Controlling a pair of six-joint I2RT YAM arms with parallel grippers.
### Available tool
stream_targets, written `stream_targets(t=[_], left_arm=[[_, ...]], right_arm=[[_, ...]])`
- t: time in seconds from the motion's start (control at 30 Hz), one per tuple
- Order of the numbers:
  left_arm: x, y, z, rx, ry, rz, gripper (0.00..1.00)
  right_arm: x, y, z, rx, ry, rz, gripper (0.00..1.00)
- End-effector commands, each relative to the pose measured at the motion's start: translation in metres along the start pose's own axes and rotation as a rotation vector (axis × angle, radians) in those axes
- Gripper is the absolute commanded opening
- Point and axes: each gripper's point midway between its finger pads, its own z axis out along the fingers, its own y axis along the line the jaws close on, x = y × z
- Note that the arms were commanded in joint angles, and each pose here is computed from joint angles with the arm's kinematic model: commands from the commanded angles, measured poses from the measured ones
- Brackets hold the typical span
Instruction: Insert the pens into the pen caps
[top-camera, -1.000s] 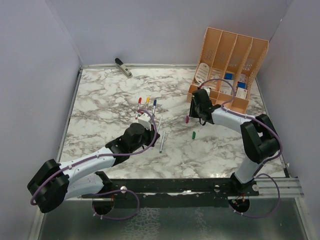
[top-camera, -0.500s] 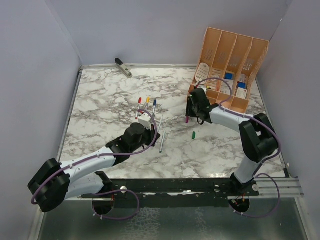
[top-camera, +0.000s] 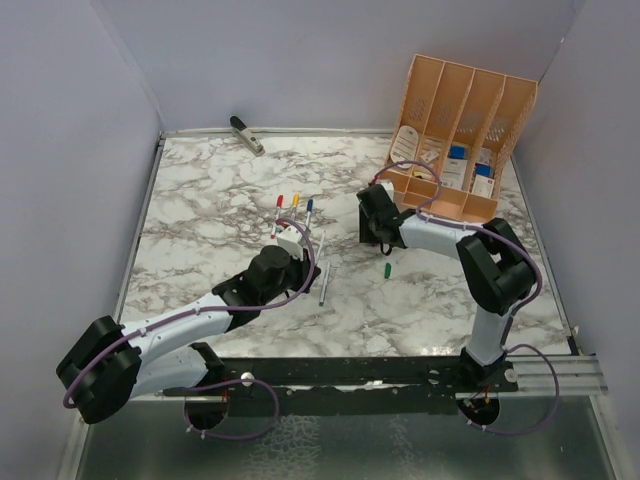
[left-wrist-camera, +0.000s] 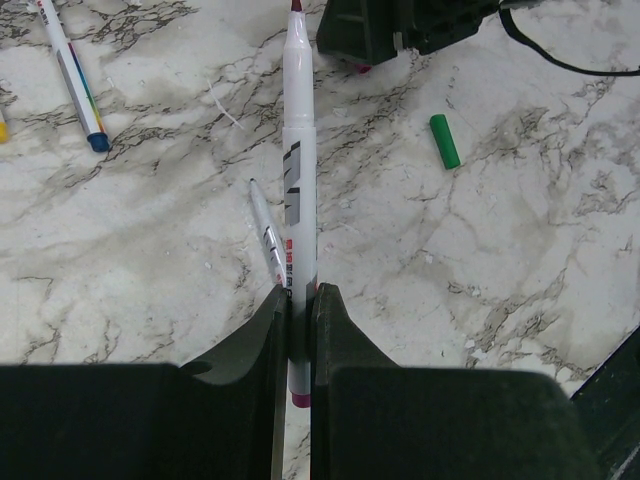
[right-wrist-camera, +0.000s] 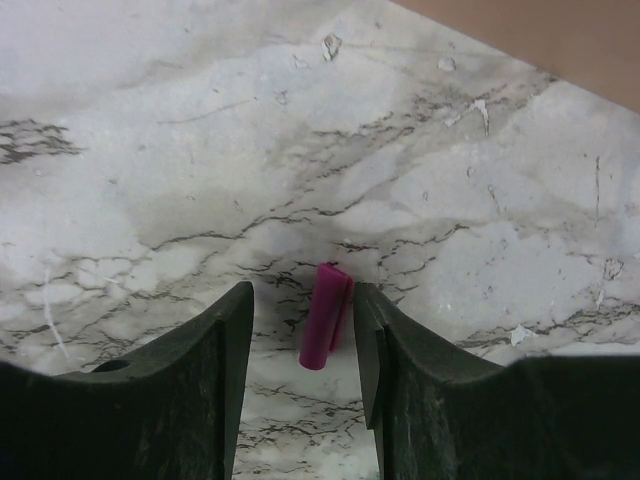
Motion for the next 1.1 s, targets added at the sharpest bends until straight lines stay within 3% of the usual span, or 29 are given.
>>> stream_targets(t=[0.0,1.07], left_arm=[[-0.007,-0.002,-0.002,0.019,-0.030,0.004,0.00],[-0.014,-0.004,-0.001,0.023,-0.044,-0.004,0.00]], right_arm=[[0.009,-0.014,0.004,0.124,0.015,0.002,0.45],[0.066,-0.013,0.008,0.117,0.199,0.086,0.39]])
